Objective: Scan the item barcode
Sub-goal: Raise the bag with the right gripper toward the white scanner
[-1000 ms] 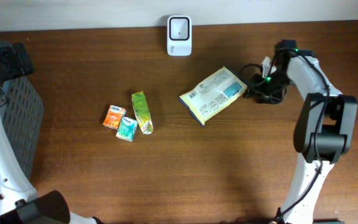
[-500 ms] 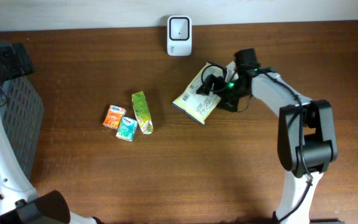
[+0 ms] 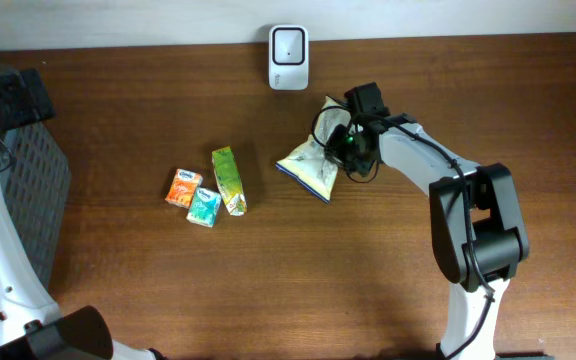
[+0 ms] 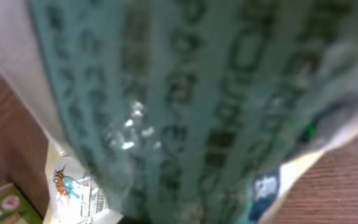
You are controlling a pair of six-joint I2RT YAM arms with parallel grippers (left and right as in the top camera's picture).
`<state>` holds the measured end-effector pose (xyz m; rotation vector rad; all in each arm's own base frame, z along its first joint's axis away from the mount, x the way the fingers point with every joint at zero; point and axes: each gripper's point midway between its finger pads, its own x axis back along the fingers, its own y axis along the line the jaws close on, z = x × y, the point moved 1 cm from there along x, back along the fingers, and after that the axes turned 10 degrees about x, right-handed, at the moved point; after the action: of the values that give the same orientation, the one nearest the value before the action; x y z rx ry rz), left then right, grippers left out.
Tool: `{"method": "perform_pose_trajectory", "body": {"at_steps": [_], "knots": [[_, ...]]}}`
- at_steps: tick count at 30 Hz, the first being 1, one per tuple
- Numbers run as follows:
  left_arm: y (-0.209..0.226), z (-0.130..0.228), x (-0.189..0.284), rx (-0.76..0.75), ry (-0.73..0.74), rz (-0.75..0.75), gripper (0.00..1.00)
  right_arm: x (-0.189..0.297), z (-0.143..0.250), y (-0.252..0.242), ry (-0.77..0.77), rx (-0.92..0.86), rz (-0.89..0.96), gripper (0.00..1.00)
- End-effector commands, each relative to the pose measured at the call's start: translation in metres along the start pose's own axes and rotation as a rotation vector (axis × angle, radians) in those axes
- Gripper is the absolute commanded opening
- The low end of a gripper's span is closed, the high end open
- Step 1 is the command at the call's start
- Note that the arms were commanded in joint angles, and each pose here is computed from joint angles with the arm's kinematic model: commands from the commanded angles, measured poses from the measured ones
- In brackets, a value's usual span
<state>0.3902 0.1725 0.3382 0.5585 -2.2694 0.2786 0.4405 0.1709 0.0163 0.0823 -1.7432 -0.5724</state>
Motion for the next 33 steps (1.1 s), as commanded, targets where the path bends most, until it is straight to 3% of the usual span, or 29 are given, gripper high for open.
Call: {"method": "perform_pose_trajectory", "body": {"at_steps": [1, 2, 4, 6, 10, 15, 18, 23, 27, 29, 33], "knots": [[0.002, -0.004, 0.005, -0.006, -0.018, -0.004, 0.99, -0.044, 0.046, -0.033, 0.172, 0.026, 0.048, 0.04], [0.002, -0.004, 0.005, -0.006, -0.018, -0.004, 0.99, -0.042, 0.044, -0.024, 0.184, 0.062, -0.027, 0.04], [0.002, -0.004, 0.005, -0.006, -0.018, -0.005, 0.99, -0.02, 0.041, 0.019, 0.224, 0.291, -0.388, 0.04], [0.002, -0.004, 0.005, -0.006, -0.019, -0.004, 0.99, 0.013, 0.038, 0.032, 0.233, 0.348, -0.565, 0.04], [0.002, -0.004, 0.005, -0.006, -0.018, -0.004, 0.99, 0.095, 0.008, 0.043, 0.076, 0.428, -0.623, 0.04], [0.002, -0.004, 0.005, -0.006, -0.018, -0.004, 0.99, 0.217, -0.04, 0.039, -0.33, 0.298, -0.376, 0.04], [0.002, -0.004, 0.005, -0.006, -0.018, -0.004, 0.99, 0.299, -0.052, 0.028, -0.608, 0.064, -0.268, 0.04], [0.002, -0.004, 0.005, -0.006, -0.018, -0.004, 0.99, 0.329, -0.049, 0.024, -0.689, -0.061, -0.279, 0.04], [0.002, -0.004, 0.005, -0.006, -0.018, -0.004, 0.99, 0.333, -0.052, 0.033, -0.719, -0.017, -0.298, 0.04], [0.002, -0.004, 0.005, -0.006, -0.018, -0.004, 0.99, 0.338, -0.051, 0.055, -0.783, 0.139, -0.27, 0.04], [0.002, -0.004, 0.005, -0.006, -0.018, -0.004, 0.99, 0.348, -0.063, 0.087, -0.929, 0.331, 0.012, 0.04]]}}
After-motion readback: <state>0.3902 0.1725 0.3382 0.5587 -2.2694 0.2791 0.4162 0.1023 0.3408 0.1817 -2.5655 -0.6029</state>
